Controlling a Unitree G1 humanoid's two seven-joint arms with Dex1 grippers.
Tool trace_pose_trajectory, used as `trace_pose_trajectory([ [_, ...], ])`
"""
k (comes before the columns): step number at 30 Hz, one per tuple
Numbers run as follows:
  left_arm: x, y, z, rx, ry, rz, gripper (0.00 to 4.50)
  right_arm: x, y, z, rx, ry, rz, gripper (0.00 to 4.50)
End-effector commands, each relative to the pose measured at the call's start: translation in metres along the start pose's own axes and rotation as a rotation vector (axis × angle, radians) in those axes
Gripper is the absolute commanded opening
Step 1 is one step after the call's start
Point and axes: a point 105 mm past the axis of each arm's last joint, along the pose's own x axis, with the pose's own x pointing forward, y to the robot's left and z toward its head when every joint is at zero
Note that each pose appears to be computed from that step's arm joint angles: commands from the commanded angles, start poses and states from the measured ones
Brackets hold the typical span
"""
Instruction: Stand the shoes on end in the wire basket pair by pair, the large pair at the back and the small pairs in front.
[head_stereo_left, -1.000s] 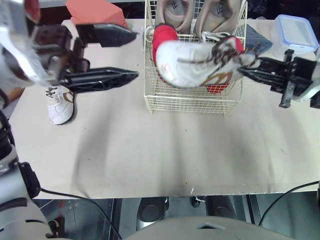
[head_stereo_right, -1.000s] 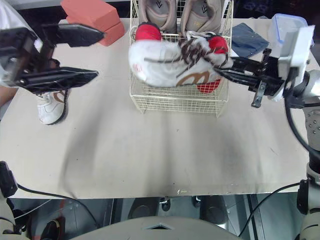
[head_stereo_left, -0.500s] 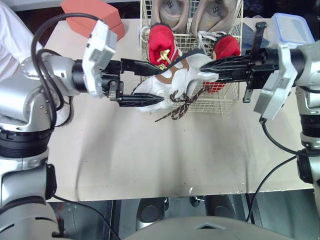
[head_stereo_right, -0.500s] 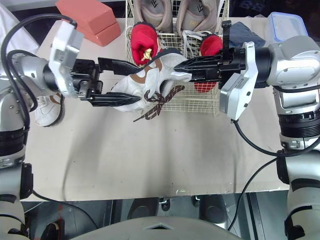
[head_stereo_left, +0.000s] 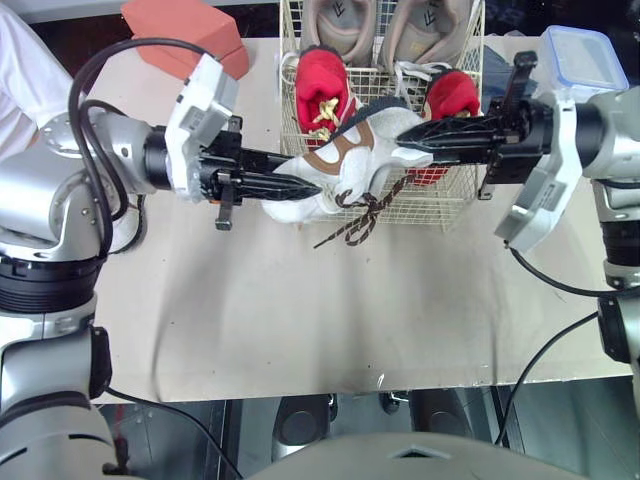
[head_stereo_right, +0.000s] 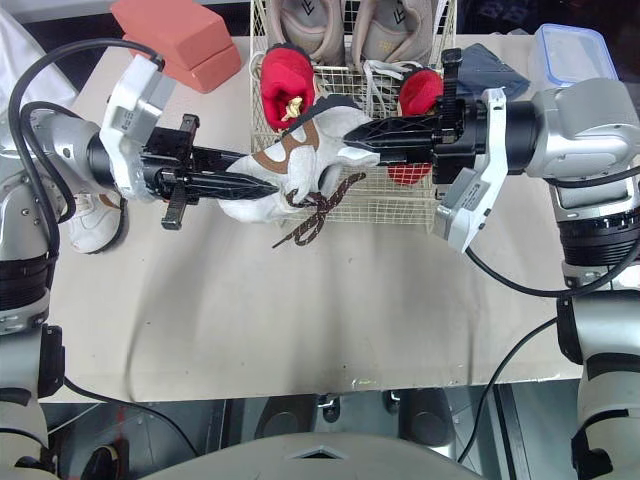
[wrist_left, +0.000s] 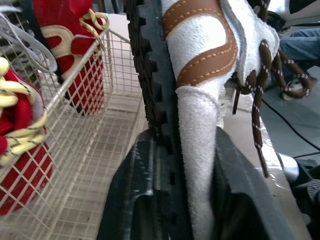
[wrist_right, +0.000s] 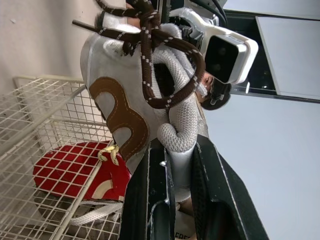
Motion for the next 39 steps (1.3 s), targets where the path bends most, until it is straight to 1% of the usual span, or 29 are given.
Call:
trace_pose_trajectory([
  [1, -0.003, 0.000, 0.008, 0.042, -0.033, 0.013, 0.52, -0.017, -0.024, -0.011, 0.030, 0.073, -0.108, 1.12],
  [2, -0.003, 0.002, 0.010, 0.048, -0.053, 0.027, 0.52, -0.018, -0.023, -0.012, 0.086, 0.075, -0.123, 1.59],
  [3, -0.002, 0.006, 0.014, 0.066, -0.098, 0.055, 0.52, -0.022, -0.023, -0.017, 0.225, 0.091, -0.162, 2.12],
  [5, -0.002, 0.013, 0.022, 0.075, -0.206, 0.104, 0.52, -0.034, -0.011, -0.026, 0.543, 0.147, -0.207, 3.01],
  [7, 0.000, 0.017, 0.026, 0.074, -0.283, 0.139, 0.52, -0.044, 0.001, -0.029, 0.745, 0.206, -0.229, 4.04],
  [8, 0.000, 0.018, 0.026, 0.074, -0.302, 0.150, 0.52, -0.047, 0.005, -0.029, 0.801, 0.227, -0.234, 4.40],
  [9, 0.002, 0.021, 0.026, 0.078, -0.332, 0.175, 0.52, -0.048, 0.008, -0.027, 0.926, 0.234, -0.276, 4.50],
  [10, 0.004, 0.023, 0.026, 0.078, -0.357, 0.198, 0.52, -0.048, 0.014, -0.025, 1.054, 0.247, -0.306, 4.50],
  [11, 0.005, 0.025, 0.026, 0.078, -0.374, 0.214, 0.52, -0.048, 0.018, -0.023, 1.141, 0.259, -0.321, 4.50],
  [13, 0.012, 0.026, 0.023, 0.075, -0.404, 0.228, 0.52, -0.039, 0.008, -0.014, 1.364, 0.168, -0.464, 4.50],
  [14, 0.015, 0.027, 0.022, 0.073, -0.416, 0.230, 0.52, -0.034, 0.000, -0.009, 1.441, 0.114, -0.513, 4.50],
  [17, 0.022, 0.027, 0.019, 0.075, -0.422, 0.230, 0.52, -0.025, -0.012, -0.003, 1.569, 0.039, -0.596, 4.50],
  [21, 0.031, 0.027, 0.020, 0.072, -0.447, 0.218, 0.52, -0.014, -0.012, -0.006, 1.652, 0.053, -0.646, 4.50],
  [24, 0.038, 0.028, 0.020, 0.071, -0.449, 0.219, 0.52, -0.008, -0.009, -0.009, 1.667, 0.078, -0.664, 4.50],
  [25, 0.040, 0.029, 0.019, 0.071, -0.447, 0.220, 0.52, -0.006, -0.008, -0.010, 1.668, 0.085, -0.673, 4.00],
  [26, 0.041, 0.029, 0.018, 0.069, -0.443, 0.223, 0.52, -0.005, -0.008, -0.010, 1.672, 0.086, -0.682, 3.80],
  [27, 0.042, 0.030, 0.018, 0.066, -0.440, 0.218, 0.52, -0.004, -0.008, -0.011, 1.678, 0.085, -0.694, 3.25],
  [28, 0.043, 0.029, 0.017, 0.057, -0.439, 0.210, 0.52, -0.003, -0.008, -0.012, 1.679, 0.090, -0.707, 2.93],
  [29, 0.044, 0.028, 0.016, 0.046, -0.436, 0.195, 0.52, -0.002, -0.008, -0.014, 1.681, 0.092, -0.718, 2.36],
  [31, 0.045, 0.026, 0.016, 0.022, -0.441, 0.166, 0.52, -0.001, -0.007, -0.016, 1.686, 0.100, -0.738, 1.66],
  [32, 0.045, 0.025, 0.016, 0.016, -0.441, 0.160, 0.52, -0.001, -0.007, -0.016, 1.686, 0.102, -0.744, 1.16],
  [34, 0.045, 0.025, 0.016, -0.002, -0.442, 0.152, 0.52, 0.000, -0.008, -0.017, 1.685, 0.106, -0.761, 0.32],
  [35, 0.045, 0.025, 0.016, -0.004, -0.438, 0.152, 1.54, -0.001, -0.009, -0.018, 1.684, 0.108, -0.777, 0.00],
  [36, 0.045, 0.025, 0.016, -0.006, -0.436, 0.151, 1.81, -0.001, -0.009, -0.018, 1.684, 0.109, -0.790, 0.00],
  [37, 0.045, 0.025, 0.015, -0.008, -0.429, 0.147, 2.25, -0.001, -0.011, -0.019, 1.682, 0.109, -0.801, 0.00],
  [38, 0.046, 0.025, 0.014, 0.001, -0.417, 0.154, 2.85, -0.001, -0.012, -0.019, 1.680, 0.108, -0.810, 0.00],
  [39, 0.046, 0.026, 0.013, 0.010, -0.411, 0.164, 3.21, -0.002, -0.014, -0.018, 1.678, 0.105, -0.818, 0.00],
])
